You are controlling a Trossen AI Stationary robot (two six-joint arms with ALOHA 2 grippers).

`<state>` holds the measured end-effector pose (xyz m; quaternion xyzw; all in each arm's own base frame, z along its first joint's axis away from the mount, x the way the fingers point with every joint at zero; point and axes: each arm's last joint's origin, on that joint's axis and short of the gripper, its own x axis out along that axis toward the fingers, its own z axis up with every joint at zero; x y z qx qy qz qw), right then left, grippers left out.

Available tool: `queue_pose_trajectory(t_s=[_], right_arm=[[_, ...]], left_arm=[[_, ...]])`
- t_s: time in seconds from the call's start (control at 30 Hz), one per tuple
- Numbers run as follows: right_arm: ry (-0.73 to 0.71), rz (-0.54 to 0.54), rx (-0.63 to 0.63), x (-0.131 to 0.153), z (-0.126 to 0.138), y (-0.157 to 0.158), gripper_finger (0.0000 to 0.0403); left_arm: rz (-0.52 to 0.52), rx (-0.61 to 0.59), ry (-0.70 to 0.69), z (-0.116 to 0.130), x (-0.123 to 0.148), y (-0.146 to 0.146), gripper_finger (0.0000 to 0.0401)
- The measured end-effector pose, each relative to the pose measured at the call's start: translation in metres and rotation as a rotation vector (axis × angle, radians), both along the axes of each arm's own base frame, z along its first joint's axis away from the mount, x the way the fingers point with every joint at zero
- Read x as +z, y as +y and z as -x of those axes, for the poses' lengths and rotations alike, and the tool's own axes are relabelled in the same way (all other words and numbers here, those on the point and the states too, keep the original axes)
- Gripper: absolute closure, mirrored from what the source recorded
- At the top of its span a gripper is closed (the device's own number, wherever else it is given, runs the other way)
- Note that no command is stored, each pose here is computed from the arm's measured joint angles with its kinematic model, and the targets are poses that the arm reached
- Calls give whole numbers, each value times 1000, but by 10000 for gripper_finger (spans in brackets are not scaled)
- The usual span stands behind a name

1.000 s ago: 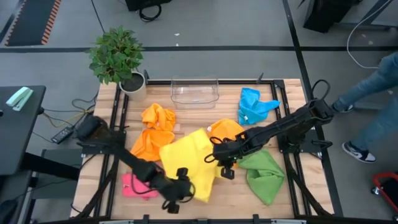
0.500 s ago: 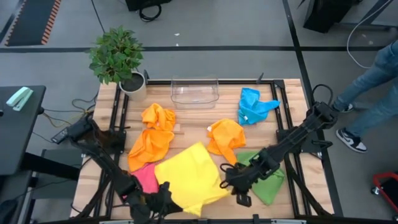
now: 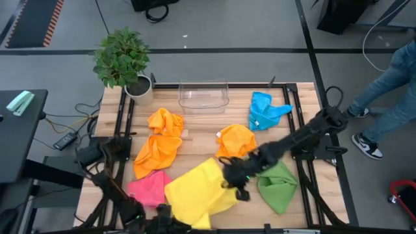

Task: Fold microfiber towels
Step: Fold the yellow microfiber cloth

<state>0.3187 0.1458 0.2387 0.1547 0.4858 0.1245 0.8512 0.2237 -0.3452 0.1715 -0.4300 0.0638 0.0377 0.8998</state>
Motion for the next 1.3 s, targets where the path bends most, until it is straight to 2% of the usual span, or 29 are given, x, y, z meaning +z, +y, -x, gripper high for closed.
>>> queue_pose_trajectory(t_s=[0.17,0.37,0.5,0.63,0.73,0.87,0.97,1.07,1.17,1.23,1.3], right_arm=[[-31,6,16,-25,-33,-36,403],[-2,25,-29,-54,-52,-56,403],[-36,51,-81,-63,-62,-62,403],[-67,24,-118,-72,-71,-63,399],[-62,13,-103,-77,-72,-62,374],[-64,-7,-90,-74,-71,-61,308],[-90,-13,-99,-58,-67,-67,253],[-67,-20,-126,-31,-52,-74,214],[-40,91,-149,-16,-32,-69,202],[-35,147,-129,-22,-24,-64,202],[-11,155,-118,-36,-22,-60,205]], left_arm=[[48,164,-50,22,-2,-6,400],[106,219,-21,23,-13,1,400],[126,242,35,22,-25,10,400],[171,244,112,25,-34,16,400],[189,228,157,22,-36,18,400],[185,229,178,18,-37,21,400],[180,239,182,17,-38,23,400],[179,248,185,15,-38,25,400],[187,250,184,15,-37,25,400],[177,250,188,16,-38,26,400],[161,253,195,16,-39,27,400]])
